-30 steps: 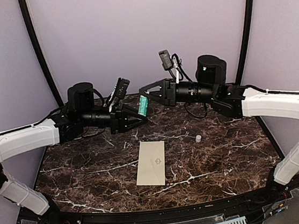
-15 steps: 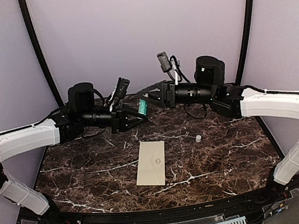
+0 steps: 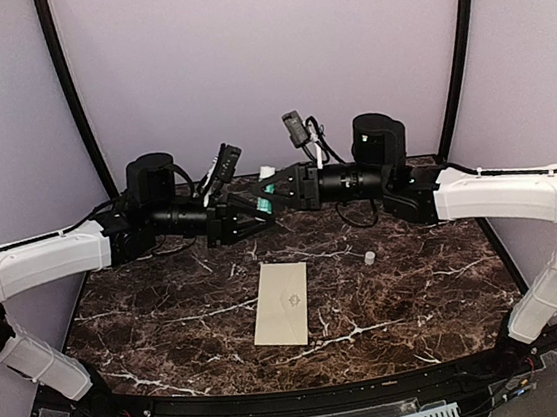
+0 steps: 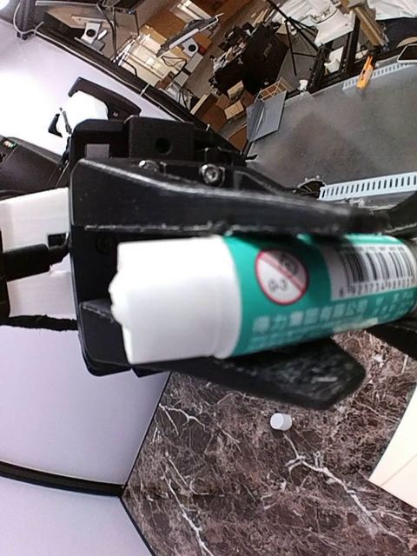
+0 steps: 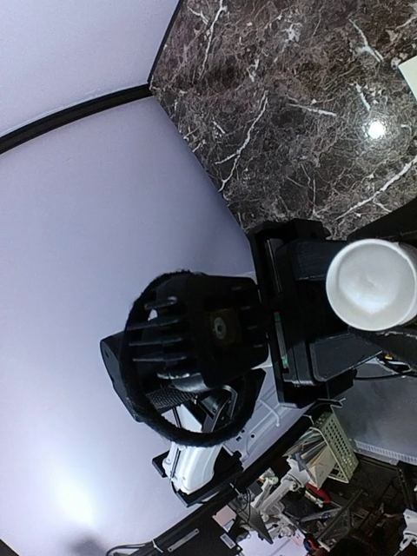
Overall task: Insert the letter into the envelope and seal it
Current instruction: Screw the solid glue.
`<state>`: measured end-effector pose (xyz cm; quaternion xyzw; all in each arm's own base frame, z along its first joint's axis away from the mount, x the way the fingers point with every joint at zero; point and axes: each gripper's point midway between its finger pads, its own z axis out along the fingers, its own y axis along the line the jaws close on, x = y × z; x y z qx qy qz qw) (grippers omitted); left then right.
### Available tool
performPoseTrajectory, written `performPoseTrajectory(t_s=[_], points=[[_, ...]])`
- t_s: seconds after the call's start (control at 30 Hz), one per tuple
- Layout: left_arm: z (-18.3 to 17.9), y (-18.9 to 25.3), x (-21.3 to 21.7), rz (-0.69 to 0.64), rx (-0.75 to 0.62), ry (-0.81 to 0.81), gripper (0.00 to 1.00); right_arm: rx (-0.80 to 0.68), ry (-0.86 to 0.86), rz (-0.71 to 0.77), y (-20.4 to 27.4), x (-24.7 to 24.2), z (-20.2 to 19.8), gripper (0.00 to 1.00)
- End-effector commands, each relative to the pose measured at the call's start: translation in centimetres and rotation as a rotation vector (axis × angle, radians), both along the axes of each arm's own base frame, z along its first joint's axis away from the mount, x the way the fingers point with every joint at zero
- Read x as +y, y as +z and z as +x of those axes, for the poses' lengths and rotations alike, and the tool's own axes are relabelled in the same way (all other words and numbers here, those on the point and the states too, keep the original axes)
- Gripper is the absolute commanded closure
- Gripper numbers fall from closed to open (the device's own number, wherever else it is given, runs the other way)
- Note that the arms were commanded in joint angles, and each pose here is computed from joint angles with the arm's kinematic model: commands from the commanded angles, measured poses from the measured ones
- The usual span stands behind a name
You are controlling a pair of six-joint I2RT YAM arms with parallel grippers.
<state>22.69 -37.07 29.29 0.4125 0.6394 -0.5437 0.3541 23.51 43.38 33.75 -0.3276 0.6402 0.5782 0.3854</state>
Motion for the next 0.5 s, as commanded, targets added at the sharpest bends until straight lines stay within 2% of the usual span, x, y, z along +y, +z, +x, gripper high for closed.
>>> performPoseTrajectory(t_s=[0.0, 0.23, 0.47], points=[[-2.2, 4.4, 0.2, -0.090, -0.072, -0.116, 1.00, -0.081, 0.150, 0.095, 3.3, -0.8, -2.7, 0.99], [-6.7, 7.5, 1.2, -0.187, 0.006, -0.381, 1.00, -0.148, 0.425, 0.174, 6.3, -2.4, -7.8, 1.00], [-6.6, 7.5, 1.2, -0.185, -0.009, -0.369, 1.00, -0.148, 0.442, 0.149, 6.2, -2.4, -8.4, 1.00]])
